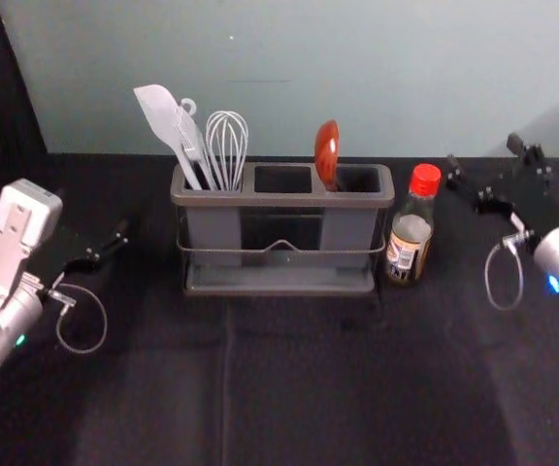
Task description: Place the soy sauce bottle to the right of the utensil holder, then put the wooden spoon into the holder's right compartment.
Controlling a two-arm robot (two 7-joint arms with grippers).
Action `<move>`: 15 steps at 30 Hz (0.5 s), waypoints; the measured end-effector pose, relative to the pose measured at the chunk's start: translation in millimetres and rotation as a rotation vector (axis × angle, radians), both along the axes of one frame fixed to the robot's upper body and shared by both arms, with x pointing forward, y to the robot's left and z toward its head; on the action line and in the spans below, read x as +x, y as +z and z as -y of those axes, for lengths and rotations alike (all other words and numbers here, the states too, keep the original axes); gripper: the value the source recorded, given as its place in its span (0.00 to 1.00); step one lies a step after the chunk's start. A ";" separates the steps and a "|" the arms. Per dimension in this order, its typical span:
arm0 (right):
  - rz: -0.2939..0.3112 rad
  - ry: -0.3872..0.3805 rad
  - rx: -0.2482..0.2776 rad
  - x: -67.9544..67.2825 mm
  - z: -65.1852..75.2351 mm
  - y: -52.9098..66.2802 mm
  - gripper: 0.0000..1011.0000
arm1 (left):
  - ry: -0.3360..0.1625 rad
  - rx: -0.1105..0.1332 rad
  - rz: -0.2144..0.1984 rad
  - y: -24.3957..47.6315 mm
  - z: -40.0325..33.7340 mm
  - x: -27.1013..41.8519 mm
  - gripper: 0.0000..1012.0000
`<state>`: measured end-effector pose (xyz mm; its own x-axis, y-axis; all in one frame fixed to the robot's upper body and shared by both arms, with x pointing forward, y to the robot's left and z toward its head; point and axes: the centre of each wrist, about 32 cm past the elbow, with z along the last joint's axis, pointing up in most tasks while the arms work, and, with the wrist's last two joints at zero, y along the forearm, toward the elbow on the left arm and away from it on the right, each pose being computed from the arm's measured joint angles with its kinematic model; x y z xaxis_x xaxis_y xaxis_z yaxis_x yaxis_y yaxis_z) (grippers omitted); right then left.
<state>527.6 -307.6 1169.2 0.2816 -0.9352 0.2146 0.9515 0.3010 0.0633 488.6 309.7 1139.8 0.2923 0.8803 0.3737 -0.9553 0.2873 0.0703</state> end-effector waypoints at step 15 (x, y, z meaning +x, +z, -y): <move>-0.050 -0.008 -0.003 -19.7 6.3 -15.6 0.99 | 0.000 0.000 0.000 0.0 0.0 0.0 0.99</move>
<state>507.9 -313.9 1153.7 0.2847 -0.9368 0.2034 0.9558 0.2936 0.0144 488.6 309.7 1139.8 0.2923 0.8803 0.3737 -0.9553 0.2873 0.0703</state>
